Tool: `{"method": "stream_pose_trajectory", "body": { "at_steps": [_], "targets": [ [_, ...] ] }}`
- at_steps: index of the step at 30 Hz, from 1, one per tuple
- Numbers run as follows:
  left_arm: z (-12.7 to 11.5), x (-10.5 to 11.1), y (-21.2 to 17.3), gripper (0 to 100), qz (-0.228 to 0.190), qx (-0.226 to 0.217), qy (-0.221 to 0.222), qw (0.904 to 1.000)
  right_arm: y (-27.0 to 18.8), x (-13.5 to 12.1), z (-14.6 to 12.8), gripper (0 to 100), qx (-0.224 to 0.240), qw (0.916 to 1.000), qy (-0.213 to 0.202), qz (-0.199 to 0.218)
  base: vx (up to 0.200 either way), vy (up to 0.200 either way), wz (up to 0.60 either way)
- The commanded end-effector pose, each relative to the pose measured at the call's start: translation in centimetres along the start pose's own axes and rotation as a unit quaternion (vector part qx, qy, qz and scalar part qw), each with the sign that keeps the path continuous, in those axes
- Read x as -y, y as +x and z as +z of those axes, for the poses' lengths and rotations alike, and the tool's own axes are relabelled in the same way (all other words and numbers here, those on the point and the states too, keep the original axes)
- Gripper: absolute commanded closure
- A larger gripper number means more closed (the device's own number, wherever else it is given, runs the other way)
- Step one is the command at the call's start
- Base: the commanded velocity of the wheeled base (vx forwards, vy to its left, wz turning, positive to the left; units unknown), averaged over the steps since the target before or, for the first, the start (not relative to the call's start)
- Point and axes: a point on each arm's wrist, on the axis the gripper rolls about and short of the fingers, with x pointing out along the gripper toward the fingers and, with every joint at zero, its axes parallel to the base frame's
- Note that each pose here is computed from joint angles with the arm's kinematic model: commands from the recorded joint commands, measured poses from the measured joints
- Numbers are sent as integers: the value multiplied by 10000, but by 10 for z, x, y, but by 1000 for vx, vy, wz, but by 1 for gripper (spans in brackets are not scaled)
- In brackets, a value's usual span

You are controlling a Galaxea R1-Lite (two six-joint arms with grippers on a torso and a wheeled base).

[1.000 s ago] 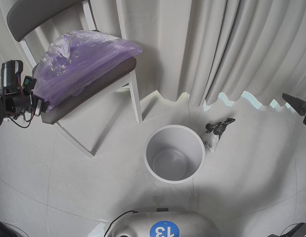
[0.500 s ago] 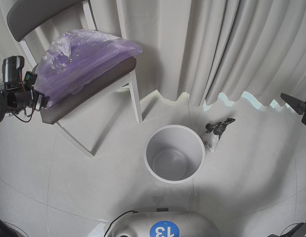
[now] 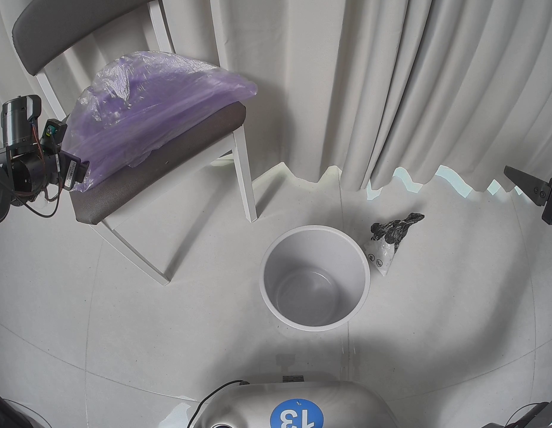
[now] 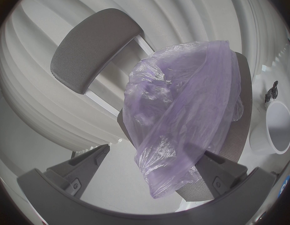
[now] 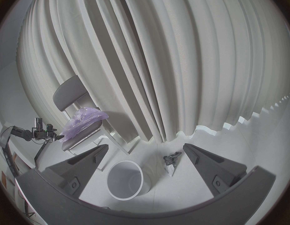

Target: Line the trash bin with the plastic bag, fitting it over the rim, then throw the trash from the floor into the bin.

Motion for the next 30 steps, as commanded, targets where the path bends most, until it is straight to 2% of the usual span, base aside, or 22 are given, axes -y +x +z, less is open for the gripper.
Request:
{"method": "stream_pose_trajectory", "body": {
  "at_steps": [1,5,6,11,21,25,30],
  "targets": [
    [0,-1,-3,0,8,18,-9,10000,1,0,-1,0,-26,10000,4,5,0,0,0],
    [-2,1,1,0,-26,-40,0,10000,4,1,-3,0,-92,10000,17,-10,0,0,0],
    [-4,1,2,100,-38,-59,5,10000,5,1,-3,0,-99,9999,27,-12,0,0,0],
    [-5,3,8,100,-77,-97,-29,9999,7,0,-4,0,-107,9999,21,50,0,0,0],
    [-3,5,3,100,-217,10,-111,9997,15,-14,-18,0,-158,9985,-43,517,0,0,0],
    [8,12,-8,100,-398,256,-387,9981,24,-22,-29,0,85,9978,-99,644,0,0,0],
    [31,16,-28,100,-592,726,-771,9926,35,-37,-40,0,283,9984,-111,477,0,0,0]
  ]
}}
